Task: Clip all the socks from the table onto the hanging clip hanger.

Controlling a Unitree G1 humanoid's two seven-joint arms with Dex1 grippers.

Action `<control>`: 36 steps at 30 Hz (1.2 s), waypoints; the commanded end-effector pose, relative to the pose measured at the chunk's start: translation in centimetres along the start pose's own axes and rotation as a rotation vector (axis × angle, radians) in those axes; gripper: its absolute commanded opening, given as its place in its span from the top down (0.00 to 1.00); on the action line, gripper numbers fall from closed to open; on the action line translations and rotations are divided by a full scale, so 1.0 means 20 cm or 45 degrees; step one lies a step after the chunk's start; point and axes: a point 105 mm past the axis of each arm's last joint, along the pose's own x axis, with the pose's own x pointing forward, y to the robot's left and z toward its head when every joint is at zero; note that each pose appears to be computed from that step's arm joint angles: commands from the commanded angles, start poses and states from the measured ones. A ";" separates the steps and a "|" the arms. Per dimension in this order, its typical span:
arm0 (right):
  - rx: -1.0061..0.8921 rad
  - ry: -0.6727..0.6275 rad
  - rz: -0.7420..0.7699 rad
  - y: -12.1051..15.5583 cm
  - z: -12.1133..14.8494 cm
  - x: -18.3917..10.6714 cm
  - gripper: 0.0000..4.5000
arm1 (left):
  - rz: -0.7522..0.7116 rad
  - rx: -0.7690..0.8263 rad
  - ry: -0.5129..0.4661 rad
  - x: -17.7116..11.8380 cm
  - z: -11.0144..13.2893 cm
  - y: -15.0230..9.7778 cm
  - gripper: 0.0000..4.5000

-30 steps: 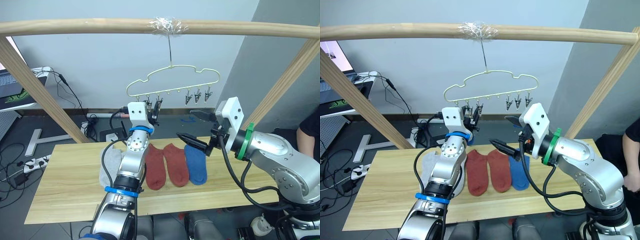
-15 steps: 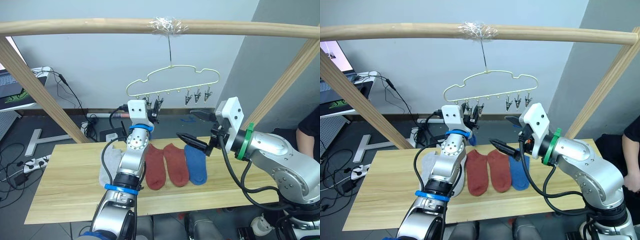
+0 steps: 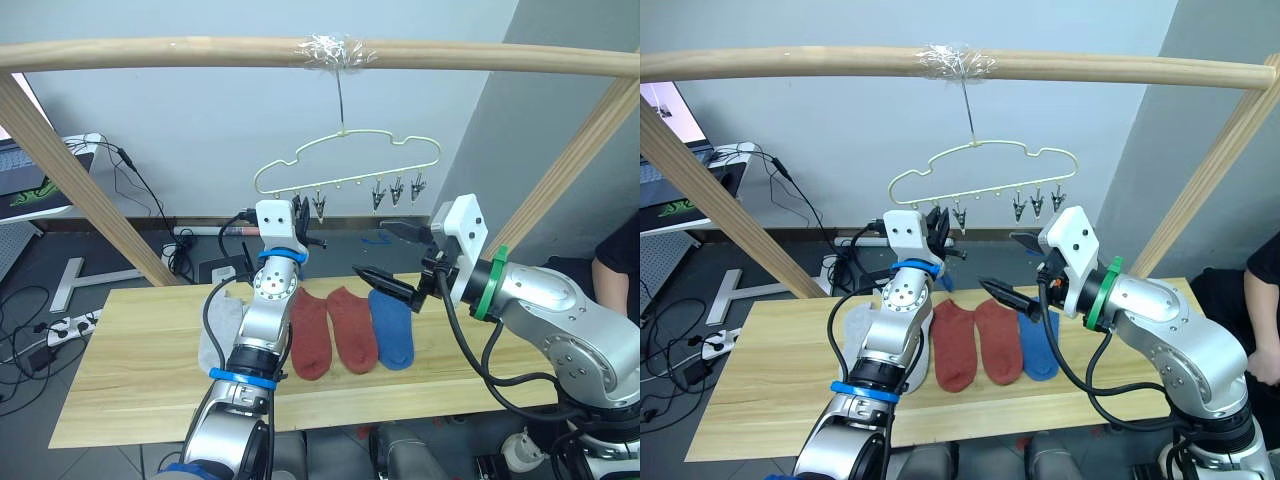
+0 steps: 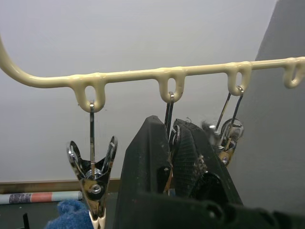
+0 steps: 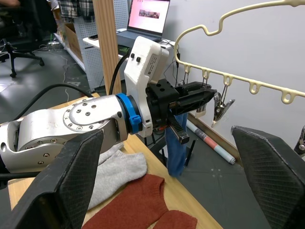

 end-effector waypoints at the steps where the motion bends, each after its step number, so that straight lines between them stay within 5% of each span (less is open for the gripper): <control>1: -0.061 0.006 -0.036 -0.01 0.01 -0.01 0.00 | -0.022 -0.039 -0.055 0.02 0.08 0.00 0.97; 7: -0.031 0.184 -0.188 -0.07 -0.20 0.01 0.00 | -0.126 -0.255 0.066 0.03 0.04 -0.03 0.97; 18: 0.226 0.536 -0.420 -0.17 -0.93 -0.01 0.00 | -0.241 -0.422 0.192 0.01 0.05 -0.01 0.97; 28: 0.283 0.630 -0.440 -0.26 -1.21 0.10 0.00 | -0.248 -0.451 0.217 -0.02 0.05 -0.02 0.97; 33: 0.300 0.725 -0.341 -0.18 -1.32 0.10 0.00 | -0.236 -0.453 0.231 -0.03 0.04 -0.01 0.97; 36: 0.283 0.812 -0.253 -0.12 -1.40 0.07 0.14 | -0.234 -0.452 0.234 -0.03 0.04 -0.01 0.97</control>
